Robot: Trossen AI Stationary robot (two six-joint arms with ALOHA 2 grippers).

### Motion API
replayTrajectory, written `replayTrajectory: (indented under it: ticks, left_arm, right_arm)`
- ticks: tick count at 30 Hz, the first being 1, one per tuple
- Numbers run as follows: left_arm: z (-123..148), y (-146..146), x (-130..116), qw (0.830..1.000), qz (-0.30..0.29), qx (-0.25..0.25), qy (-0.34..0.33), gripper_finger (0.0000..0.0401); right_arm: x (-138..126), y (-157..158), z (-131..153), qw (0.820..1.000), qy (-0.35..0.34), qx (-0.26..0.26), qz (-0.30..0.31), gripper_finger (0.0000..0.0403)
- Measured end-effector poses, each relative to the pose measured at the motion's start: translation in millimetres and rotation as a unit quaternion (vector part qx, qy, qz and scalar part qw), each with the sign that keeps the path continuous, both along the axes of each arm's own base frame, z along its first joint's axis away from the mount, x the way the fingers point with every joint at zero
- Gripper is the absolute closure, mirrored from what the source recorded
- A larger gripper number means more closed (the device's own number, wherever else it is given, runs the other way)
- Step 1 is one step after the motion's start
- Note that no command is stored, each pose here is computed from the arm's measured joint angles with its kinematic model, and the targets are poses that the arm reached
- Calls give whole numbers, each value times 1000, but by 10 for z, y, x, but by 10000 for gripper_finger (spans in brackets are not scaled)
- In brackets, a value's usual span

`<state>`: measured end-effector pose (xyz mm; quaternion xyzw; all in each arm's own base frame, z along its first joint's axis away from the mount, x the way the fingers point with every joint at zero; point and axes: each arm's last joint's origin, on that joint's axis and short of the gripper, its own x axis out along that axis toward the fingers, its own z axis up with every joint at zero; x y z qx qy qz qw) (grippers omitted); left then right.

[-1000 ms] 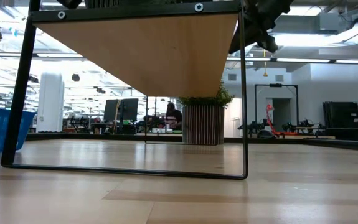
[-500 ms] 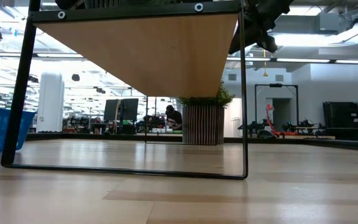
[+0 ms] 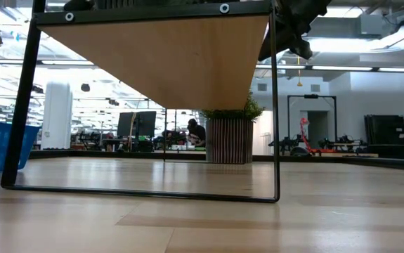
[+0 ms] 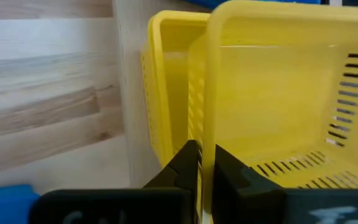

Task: Stack baskets on shelf by color
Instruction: Stack the yellow basket on top of the yellow basket on the shelf, then stack the blue basket on top of the blue basket on the shelf

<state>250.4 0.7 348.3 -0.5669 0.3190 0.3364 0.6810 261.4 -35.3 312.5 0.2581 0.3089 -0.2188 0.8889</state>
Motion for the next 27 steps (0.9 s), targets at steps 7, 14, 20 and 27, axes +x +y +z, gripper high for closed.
replayTrajectory:
  ticks: [7, 14, 20, 27]
  left_arm:
    - [5, 8, -9, 1000, 9, 10, 0, 363]
    - [9, 43, -13, 1000, 21, 15, -1, 327]
    - [17, 99, -2, 999, 30, 17, -9, 305]
    - [90, 172, -16, 998, 3, 45, -36, 294]
  right_arm:
    - [-2, 0, -2, 1000, 1, 0, 0, 395]
    - [-4, 1, -5, 1000, 3, 0, 0, 395]
    - [-11, 1, -12, 1000, 8, 1, 0, 395]
    - [-11, 1, -13, 1000, 8, 0, 1, 395]
